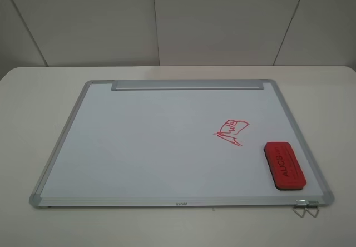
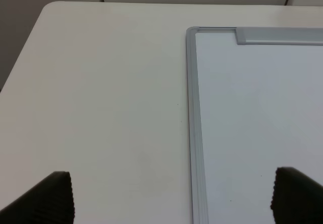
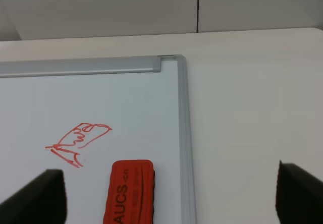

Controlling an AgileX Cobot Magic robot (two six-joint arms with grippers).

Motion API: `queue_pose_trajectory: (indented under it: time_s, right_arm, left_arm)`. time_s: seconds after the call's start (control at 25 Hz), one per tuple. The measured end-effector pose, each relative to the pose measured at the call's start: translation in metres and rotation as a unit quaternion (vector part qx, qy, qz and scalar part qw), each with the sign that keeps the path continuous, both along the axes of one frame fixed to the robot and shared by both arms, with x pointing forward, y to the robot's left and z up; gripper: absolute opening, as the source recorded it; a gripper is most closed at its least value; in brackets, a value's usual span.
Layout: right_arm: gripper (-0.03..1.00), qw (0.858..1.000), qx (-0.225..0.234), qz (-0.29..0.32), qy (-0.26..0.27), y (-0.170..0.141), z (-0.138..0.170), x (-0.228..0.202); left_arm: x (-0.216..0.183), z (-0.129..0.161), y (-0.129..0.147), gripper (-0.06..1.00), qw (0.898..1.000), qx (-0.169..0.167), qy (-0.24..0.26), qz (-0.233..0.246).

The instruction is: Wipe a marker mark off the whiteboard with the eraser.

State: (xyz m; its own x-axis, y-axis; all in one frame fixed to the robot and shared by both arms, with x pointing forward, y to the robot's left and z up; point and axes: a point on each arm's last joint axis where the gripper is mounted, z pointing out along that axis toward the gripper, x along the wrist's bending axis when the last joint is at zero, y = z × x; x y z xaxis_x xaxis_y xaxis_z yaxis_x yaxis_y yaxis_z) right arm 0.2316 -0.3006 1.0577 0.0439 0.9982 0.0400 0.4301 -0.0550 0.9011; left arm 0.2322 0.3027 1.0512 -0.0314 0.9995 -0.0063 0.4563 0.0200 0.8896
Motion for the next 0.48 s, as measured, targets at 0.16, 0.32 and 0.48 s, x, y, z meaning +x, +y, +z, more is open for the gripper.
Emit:
queue_pose_trajectory:
  time_s: [0.16,0.32,0.48]
  right_arm:
    - [0.74,1.0,0.0,0.0,0.0,0.0,0.0,0.0]
    - [0.74,1.0,0.0,0.0,0.0,0.0,0.0,0.0]
    - [0.74,1.0,0.0,0.0,0.0,0.0,0.0,0.0]
  left_arm:
    - [0.0,0.0,0.0,0.78,1.0,0.0,0.0,0.0]
    - [0.0,0.0,0.0,0.78,1.0,0.0,0.0,0.0]
    - [0.0,0.0,0.0,0.78,1.0,0.0,0.0,0.0]
